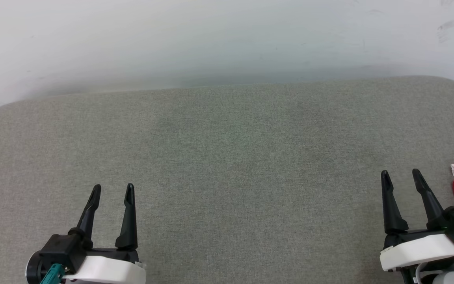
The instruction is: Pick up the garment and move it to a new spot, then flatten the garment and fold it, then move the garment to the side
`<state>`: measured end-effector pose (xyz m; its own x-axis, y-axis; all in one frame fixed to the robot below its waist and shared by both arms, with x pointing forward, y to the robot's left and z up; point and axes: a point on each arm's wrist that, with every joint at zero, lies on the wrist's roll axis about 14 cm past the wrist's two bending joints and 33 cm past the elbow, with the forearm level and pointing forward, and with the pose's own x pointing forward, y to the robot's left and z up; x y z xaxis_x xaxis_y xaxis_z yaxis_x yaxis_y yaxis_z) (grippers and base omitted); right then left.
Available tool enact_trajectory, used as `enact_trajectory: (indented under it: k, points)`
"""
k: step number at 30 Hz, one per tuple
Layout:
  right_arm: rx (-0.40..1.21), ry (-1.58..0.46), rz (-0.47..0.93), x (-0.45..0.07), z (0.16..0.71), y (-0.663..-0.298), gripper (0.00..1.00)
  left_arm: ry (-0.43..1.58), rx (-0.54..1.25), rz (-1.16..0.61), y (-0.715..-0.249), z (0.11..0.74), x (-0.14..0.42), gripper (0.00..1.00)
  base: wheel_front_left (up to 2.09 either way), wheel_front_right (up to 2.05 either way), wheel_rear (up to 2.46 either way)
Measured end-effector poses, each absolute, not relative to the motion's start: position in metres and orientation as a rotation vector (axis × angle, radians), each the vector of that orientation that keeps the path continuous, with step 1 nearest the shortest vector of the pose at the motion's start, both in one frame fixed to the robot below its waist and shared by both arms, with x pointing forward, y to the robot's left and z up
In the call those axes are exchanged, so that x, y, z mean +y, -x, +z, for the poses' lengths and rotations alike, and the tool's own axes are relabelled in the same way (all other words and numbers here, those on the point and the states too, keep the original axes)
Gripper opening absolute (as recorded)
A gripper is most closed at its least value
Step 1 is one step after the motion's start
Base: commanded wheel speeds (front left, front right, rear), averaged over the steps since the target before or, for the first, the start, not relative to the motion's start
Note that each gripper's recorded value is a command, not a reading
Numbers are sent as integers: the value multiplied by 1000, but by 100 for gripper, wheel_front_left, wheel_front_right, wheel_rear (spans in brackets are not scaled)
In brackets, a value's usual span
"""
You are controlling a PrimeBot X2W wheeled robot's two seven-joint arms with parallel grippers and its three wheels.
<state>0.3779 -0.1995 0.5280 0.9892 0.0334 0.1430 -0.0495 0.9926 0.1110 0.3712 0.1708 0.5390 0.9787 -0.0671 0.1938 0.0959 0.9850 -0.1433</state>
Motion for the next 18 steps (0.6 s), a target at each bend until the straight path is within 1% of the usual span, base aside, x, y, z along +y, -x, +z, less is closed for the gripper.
enact_trajectory:
  k: [10,11,15,18]
  points:
    - [-152,-127,44,-194,529,-378,100,191,-195,-56,-370,540,178,100,0,0,0]
    - [-151,-127,44,-194,529,-378,0,189,-201,-47,-370,542,180,0,0,0,0]
    - [-107,-139,40,-194,516,-374,0,200,-159,-41,-368,529,180,0,0,0,0]
    - [-91,-195,27,-196,512,-374,0,257,-142,-29,-368,525,182,0,0,0,0]
